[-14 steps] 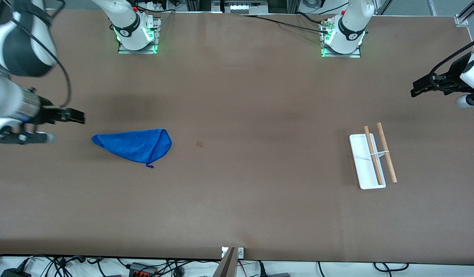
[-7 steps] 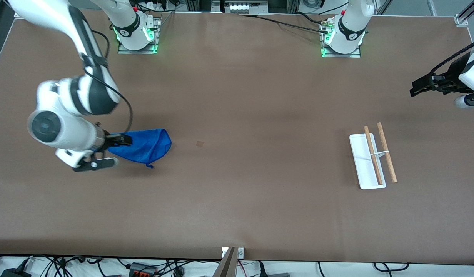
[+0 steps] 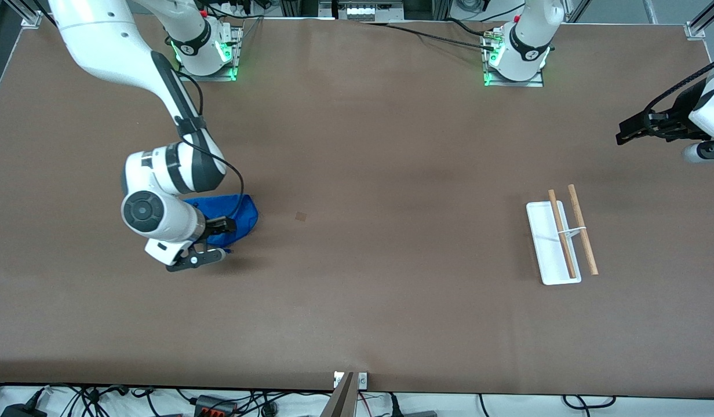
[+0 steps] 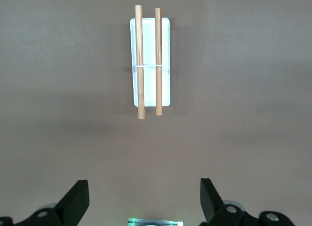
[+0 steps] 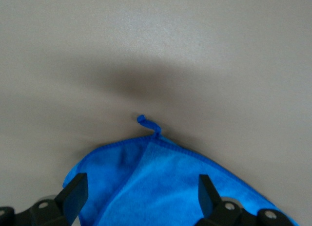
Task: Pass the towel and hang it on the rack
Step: 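Lower the right gripper over the blue towel's corner, then close the right gripper on the towel corner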
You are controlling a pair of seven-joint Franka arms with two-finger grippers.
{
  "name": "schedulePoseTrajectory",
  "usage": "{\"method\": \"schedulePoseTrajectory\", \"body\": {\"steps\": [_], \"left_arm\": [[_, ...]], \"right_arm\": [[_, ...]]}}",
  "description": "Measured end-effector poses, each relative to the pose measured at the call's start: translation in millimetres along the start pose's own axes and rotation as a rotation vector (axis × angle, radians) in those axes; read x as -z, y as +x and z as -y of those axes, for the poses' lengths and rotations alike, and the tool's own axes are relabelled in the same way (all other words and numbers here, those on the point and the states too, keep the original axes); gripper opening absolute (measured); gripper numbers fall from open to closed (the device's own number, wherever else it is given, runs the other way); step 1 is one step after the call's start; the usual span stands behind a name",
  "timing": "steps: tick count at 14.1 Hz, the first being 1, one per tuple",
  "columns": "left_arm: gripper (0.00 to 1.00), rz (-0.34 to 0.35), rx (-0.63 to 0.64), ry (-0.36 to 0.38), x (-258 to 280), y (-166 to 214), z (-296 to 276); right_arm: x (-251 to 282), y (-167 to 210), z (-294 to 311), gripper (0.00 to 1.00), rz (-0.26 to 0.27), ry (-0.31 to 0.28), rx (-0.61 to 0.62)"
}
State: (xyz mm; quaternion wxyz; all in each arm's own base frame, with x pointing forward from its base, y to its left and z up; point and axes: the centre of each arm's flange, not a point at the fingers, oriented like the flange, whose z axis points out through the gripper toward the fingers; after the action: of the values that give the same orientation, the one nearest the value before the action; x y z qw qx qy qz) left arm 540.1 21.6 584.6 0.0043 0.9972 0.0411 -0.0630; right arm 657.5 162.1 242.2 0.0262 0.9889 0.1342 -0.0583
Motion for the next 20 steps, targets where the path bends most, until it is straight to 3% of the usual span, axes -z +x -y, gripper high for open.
{"method": "schedulePoseTrajectory", "body": {"steps": [4, 6, 9, 16, 19, 20], "left_arm": [[1.00, 0.002, -0.001, 0.000, -0.2, -0.2, -0.4], [1.00, 0.003, -0.002, 0.000, -0.3, -0.4, -0.8], [1.00, 0.003, -0.004, 0.000, -0.3, -0.4, -2.4], [1.00, 0.003, -0.005, 0.000, -0.3, -0.5, -2.9], [1.00, 0.003, -0.006, 0.001, -0.3, -0.5, -3.3], [1.00, 0.003, -0.006, 0.001, -0.3, -0.5, -3.4]], "right_arm": [[-26.0, -0.9, -3.1, 0.96, 0.036, -0.001, -0.007], [-32.5, -3.7, -3.2, 0.86, 0.061, -0.001, -0.009], [-35.9, -4.9, -3.7, 0.79, 0.073, -0.001, -0.011], [-58.4, -4.8, -3.6, 0.73, 0.098, 0.000, -0.013], [-57.4, -3.2, -3.6, 0.62, 0.093, 0.008, -0.020], [-57.4, -3.1, -3.0, 0.49, 0.093, 0.019, -0.027]]}}
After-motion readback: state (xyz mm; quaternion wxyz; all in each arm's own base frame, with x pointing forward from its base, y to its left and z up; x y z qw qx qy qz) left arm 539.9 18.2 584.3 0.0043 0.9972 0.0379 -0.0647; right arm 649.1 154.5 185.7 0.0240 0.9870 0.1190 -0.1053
